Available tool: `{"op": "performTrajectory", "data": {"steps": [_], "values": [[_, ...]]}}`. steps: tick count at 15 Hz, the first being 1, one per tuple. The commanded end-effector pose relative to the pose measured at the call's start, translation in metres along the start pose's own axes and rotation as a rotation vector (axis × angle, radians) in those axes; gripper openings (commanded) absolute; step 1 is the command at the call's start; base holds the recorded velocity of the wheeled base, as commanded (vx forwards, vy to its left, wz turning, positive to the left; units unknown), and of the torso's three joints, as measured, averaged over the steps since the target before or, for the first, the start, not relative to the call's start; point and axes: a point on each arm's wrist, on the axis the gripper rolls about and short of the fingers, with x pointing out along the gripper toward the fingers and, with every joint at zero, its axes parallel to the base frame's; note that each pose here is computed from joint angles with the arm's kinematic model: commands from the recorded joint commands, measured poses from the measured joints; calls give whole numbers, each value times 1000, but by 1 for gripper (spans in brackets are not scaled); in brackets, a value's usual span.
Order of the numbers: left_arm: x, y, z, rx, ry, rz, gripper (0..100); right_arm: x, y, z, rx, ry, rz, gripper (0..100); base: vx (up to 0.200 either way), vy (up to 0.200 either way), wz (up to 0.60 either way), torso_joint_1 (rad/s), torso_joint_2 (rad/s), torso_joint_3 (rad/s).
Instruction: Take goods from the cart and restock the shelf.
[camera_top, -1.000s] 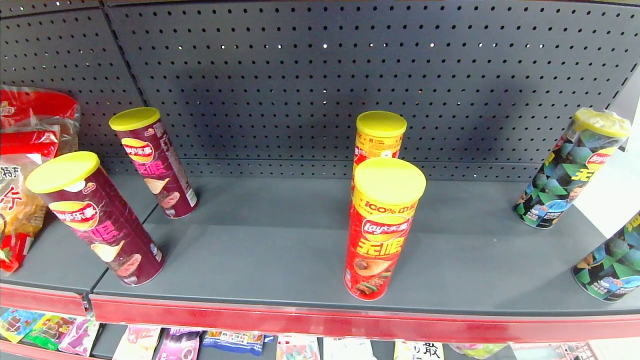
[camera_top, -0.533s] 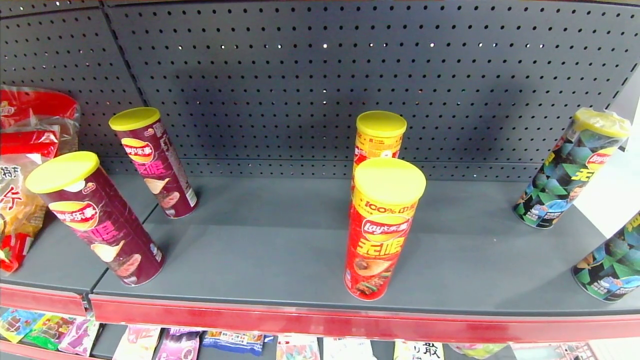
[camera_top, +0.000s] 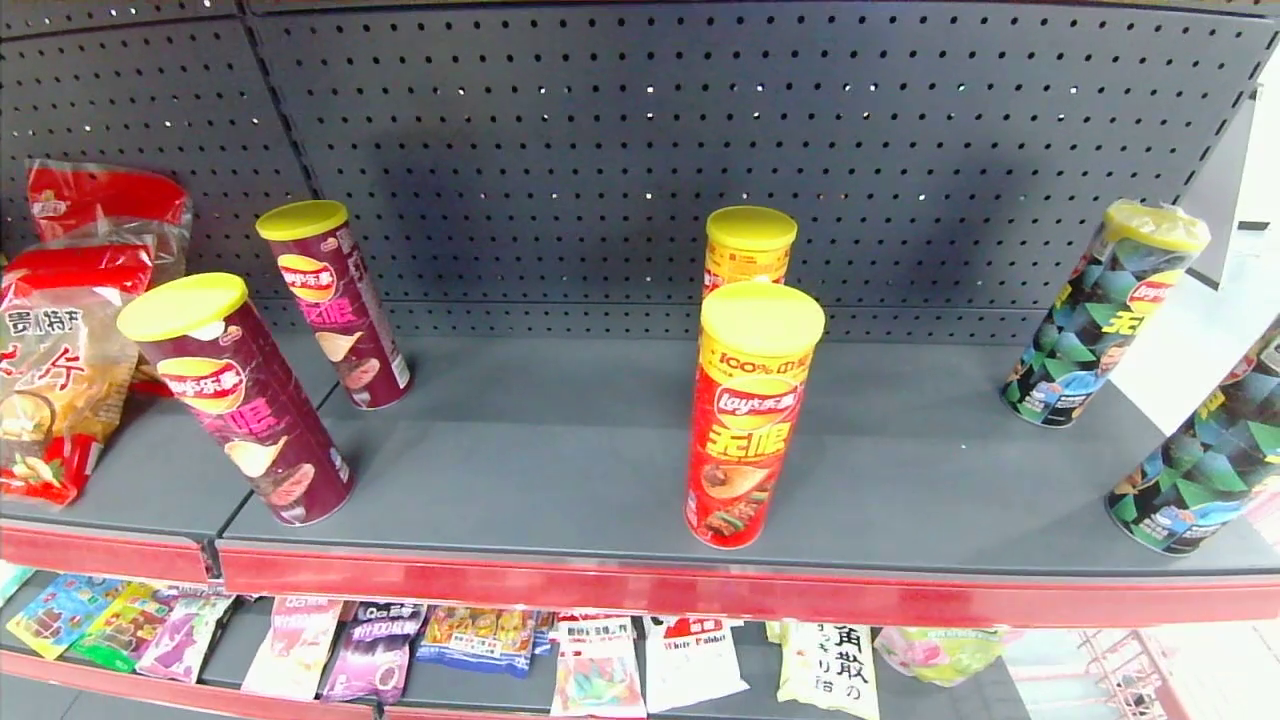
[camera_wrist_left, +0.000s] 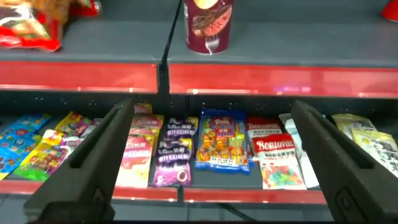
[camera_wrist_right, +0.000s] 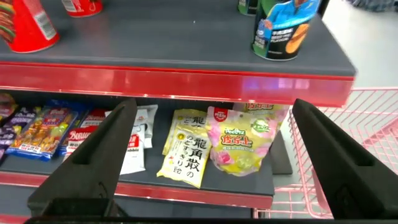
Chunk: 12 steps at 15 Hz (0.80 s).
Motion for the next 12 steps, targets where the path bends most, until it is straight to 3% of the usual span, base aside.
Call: {"op": "performTrajectory", "data": {"steps": [1, 3, 6, 12], "values": [[0, 0, 0, 0, 0, 0, 100, 0, 0, -1, 0, 2, 3, 100, 0, 0, 0, 0, 0, 0], [0, 0, 0, 0, 2, 0, 100, 0, 0, 0, 0, 0, 5, 100, 0, 0, 0, 0, 0, 0], [0, 0, 0, 0, 2, 0, 100, 0, 0, 0, 0, 0, 5, 100, 0, 0, -600, 1, 4, 1], [0, 0, 0, -2, 2, 0, 100, 0, 0, 0, 0, 0, 5, 100, 0, 0, 0, 0, 0, 0]]}}
